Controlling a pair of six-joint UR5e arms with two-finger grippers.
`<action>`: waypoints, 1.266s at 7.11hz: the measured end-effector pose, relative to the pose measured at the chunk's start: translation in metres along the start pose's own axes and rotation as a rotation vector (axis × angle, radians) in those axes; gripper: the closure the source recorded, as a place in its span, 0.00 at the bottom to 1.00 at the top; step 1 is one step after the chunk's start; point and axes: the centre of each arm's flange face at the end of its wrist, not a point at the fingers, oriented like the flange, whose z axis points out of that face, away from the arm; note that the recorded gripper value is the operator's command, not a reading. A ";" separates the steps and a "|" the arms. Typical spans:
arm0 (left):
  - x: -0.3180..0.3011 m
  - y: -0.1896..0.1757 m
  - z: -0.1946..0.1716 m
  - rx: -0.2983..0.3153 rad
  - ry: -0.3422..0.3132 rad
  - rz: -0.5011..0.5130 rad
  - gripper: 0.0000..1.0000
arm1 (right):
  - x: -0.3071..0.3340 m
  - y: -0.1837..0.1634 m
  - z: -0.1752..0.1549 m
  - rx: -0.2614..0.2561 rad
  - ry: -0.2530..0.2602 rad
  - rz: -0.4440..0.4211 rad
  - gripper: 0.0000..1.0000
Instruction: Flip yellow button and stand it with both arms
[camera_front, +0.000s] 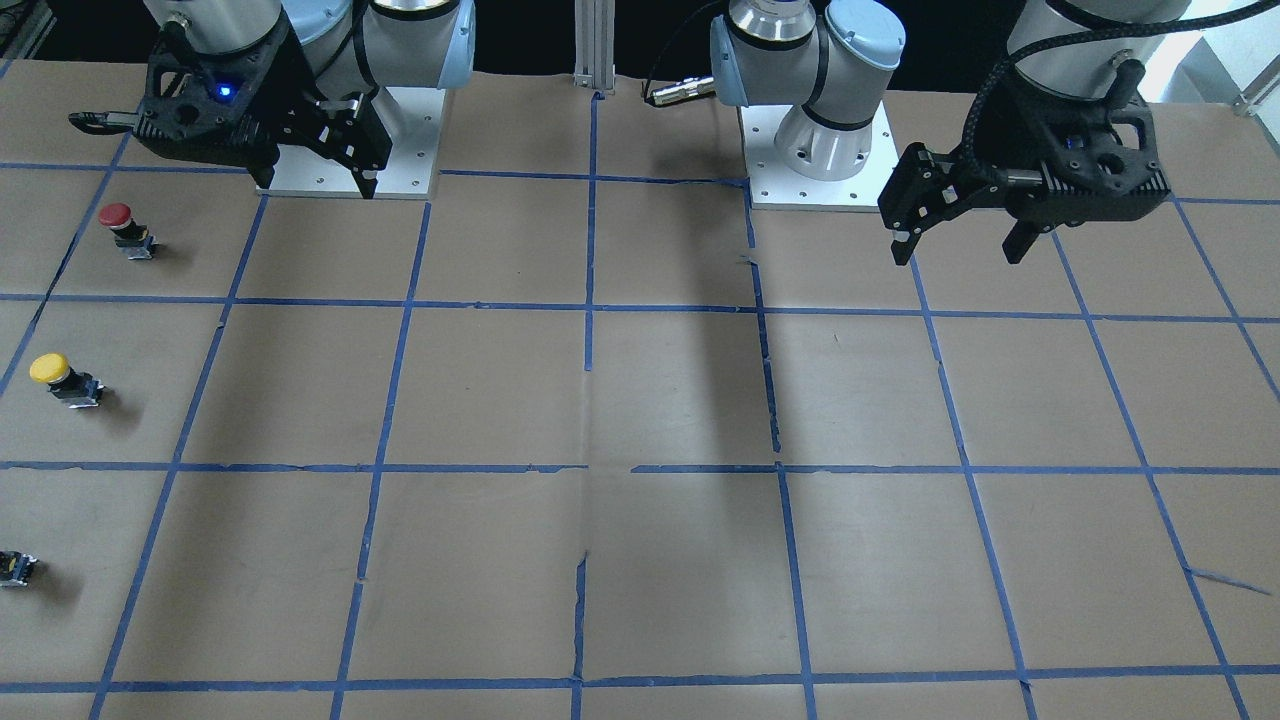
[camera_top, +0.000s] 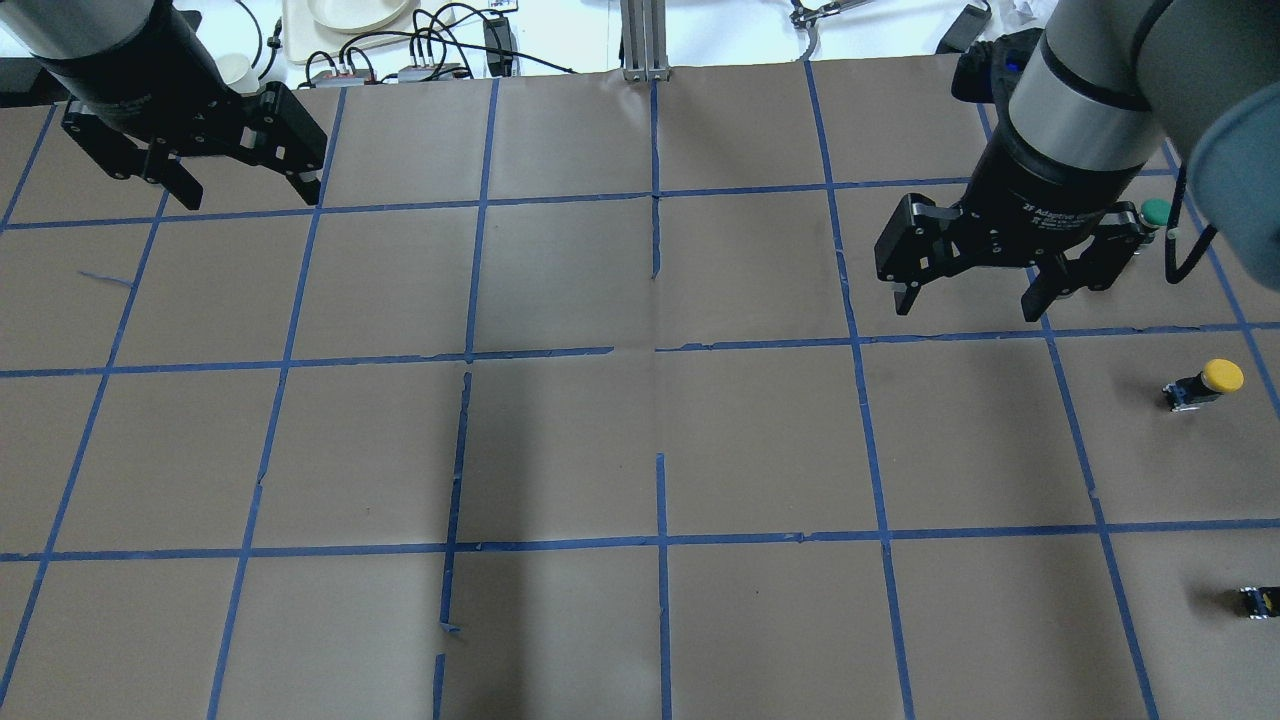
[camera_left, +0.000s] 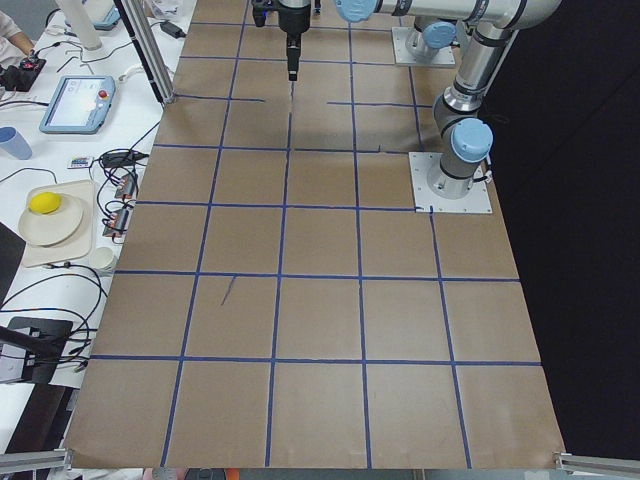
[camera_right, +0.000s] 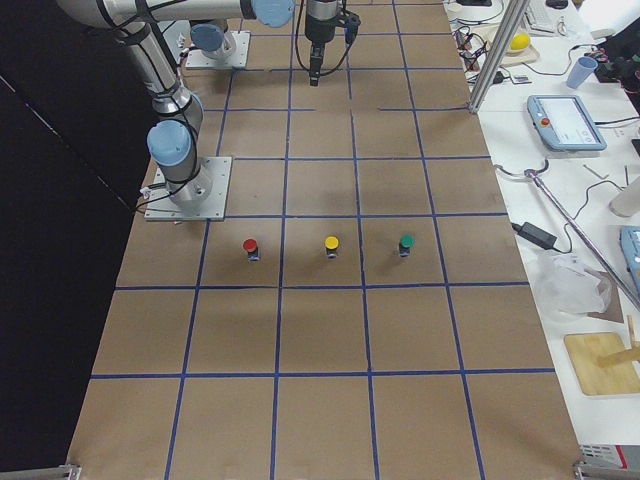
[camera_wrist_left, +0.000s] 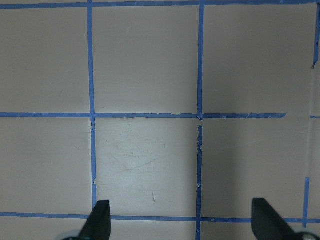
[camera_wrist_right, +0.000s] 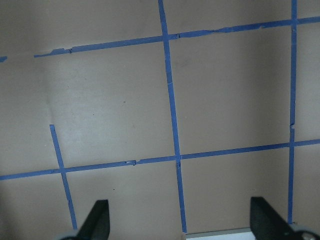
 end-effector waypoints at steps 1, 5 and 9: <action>0.000 0.001 0.002 -0.004 -0.002 0.001 0.00 | 0.001 0.000 0.000 -0.001 0.002 -0.001 0.00; 0.004 0.003 0.006 -0.021 -0.008 0.014 0.00 | 0.012 -0.002 0.005 -0.019 0.003 0.024 0.00; 0.009 0.001 0.016 -0.063 0.005 0.030 0.00 | 0.013 -0.001 0.005 -0.020 0.000 0.030 0.00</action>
